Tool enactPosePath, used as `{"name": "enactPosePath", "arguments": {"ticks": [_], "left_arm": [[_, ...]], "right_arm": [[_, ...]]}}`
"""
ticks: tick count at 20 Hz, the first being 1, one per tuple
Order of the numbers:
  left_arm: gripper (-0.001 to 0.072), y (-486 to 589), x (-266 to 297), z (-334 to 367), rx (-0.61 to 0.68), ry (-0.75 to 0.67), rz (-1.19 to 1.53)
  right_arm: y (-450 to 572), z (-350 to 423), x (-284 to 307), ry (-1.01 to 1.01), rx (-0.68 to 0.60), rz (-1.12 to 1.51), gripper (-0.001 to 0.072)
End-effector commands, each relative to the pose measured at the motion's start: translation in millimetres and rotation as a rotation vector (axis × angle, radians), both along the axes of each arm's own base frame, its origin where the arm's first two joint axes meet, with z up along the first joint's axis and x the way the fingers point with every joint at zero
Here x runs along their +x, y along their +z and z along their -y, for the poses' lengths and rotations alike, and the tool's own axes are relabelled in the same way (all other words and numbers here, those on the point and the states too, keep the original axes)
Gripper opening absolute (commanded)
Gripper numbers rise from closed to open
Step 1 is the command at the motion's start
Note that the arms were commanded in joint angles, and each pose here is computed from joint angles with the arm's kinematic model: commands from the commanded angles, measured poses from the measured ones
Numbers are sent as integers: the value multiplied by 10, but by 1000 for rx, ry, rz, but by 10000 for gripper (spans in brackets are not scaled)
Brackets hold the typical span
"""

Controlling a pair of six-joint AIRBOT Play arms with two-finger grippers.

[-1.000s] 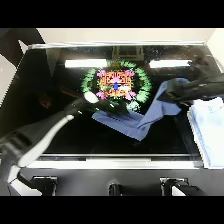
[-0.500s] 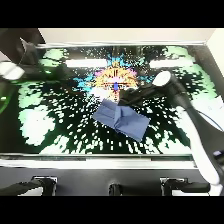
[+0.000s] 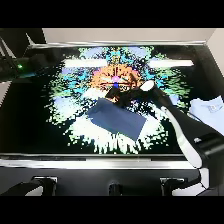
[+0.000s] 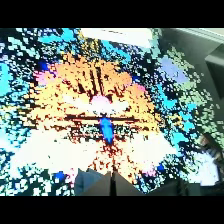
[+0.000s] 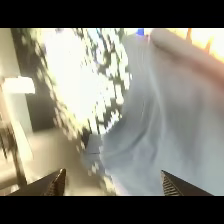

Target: Fold the shirts.

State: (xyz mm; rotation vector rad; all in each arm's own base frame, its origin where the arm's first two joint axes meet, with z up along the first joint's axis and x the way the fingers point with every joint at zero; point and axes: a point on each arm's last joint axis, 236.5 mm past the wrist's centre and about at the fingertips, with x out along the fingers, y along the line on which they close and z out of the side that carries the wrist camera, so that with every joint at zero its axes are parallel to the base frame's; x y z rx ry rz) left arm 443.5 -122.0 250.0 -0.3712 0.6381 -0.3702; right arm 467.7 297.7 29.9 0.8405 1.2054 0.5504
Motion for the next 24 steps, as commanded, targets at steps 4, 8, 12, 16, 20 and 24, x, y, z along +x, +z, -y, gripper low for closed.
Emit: {"name": "enactPosePath", "arguments": {"ticks": [4,8,12,16,20,24], "left_arm": [[25,-53,-29,-79,67,-5,0],[25,-93,-54,-69,71,-14,-18],[26,-103,-67,-64,70,-17,-25],[25,-116,-76,-63,70,-17,-32],[26,-116,-75,-64,71,-18,-31],[26,-116,-75,-65,74,-19,-30]], "right_arm": [[-246,1881,-508,30,-449,-196,673],[-956,1923,-1396,64,-421,-453,673],[-1322,1419,-1384,-43,-276,-407,673],[-1153,1147,-1050,-140,-140,-322,228],[-354,1121,-689,-64,-37,-79,40],[664,2333,-230,-285,-142,96,40]]}}
